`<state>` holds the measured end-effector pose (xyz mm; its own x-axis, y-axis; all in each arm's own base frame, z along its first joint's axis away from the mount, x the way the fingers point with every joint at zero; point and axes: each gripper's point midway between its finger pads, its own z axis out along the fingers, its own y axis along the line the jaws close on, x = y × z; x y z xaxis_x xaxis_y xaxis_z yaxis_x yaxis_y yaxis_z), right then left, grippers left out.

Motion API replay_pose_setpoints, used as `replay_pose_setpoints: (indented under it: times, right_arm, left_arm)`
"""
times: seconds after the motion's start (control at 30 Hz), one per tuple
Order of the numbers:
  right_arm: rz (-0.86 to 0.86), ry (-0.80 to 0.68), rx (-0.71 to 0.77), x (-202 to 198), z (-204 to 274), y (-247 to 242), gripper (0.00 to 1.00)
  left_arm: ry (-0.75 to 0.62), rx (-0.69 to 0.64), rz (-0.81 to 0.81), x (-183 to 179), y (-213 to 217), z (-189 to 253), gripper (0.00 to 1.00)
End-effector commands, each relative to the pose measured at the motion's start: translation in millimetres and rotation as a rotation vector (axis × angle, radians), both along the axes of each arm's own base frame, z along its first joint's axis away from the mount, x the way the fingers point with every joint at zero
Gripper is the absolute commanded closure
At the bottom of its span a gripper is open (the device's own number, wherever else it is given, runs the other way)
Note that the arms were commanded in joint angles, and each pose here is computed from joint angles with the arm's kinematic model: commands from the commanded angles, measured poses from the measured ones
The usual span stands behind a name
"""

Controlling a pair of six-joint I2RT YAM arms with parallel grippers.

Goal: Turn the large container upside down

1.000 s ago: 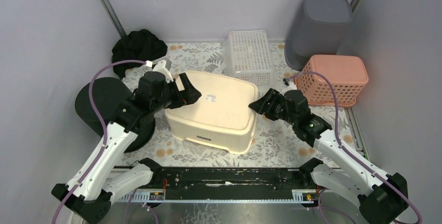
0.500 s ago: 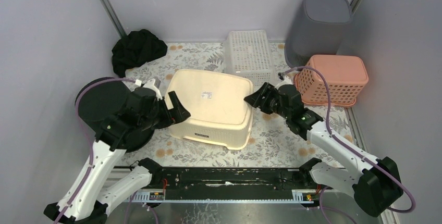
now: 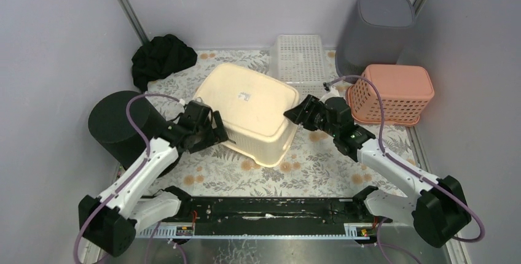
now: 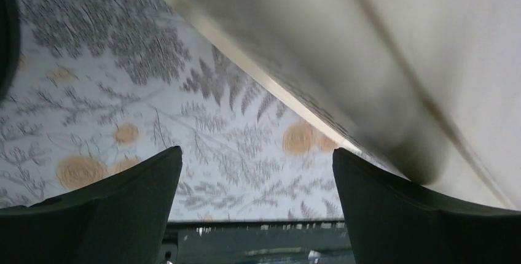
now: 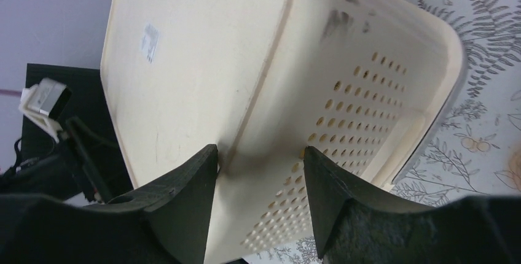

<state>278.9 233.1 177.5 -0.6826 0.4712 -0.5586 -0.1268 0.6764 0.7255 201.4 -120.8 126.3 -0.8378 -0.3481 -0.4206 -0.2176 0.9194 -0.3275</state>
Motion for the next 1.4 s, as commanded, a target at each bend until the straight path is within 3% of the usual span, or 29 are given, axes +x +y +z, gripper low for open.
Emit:
replay_pose_setpoints:
  times: [0.0,0.23,0.43,0.67,0.9,1.0,1.07,1.27,1.37]
  right_arm:
    - [0.171,0.165,-0.153,-32.1,-59.1,12.2,0.42]
    - [0.335,0.180,-0.212,-28.0,-70.5,74.0,0.43]
    - [0.360,0.166,-0.215,8.7,-72.1,115.7,0.40]
    - [0.399,0.156,-0.270,62.2,-91.4,161.8,0.35]
    - [0.478,0.134,-0.285,77.3,-96.0,182.7,0.29]
    - [0.500,0.056,-0.242,66.8,-68.6,178.0,0.18]
    - [0.516,0.009,-0.239,56.9,-49.4,169.1,0.01]
    - [0.417,-0.090,-0.362,33.7,-12.4,107.8,0.01]
    - [0.311,-0.140,-0.497,32.4,-6.8,63.7,0.01]
  left_arm:
    - [-0.340,-0.041,0.178,108.1,4.7,55.7,0.00]
    - [-0.405,-0.050,0.270,197.0,23.4,60.4,0.00]
    - [-0.404,-0.065,0.231,273.7,12.2,54.8,0.00]
    - [-0.446,-0.050,0.201,321.2,22.7,60.4,0.00]
    - [-0.431,0.041,0.256,294.4,59.5,71.3,0.00]
    - [-0.444,0.062,0.300,274.9,75.6,81.0,0.00]
    - [-0.454,0.068,0.324,262.8,84.3,88.1,0.00]
    - [-0.525,0.093,0.340,223.2,97.5,104.3,0.00]
    - [-0.546,0.135,0.378,202.2,109.7,98.5,0.00]
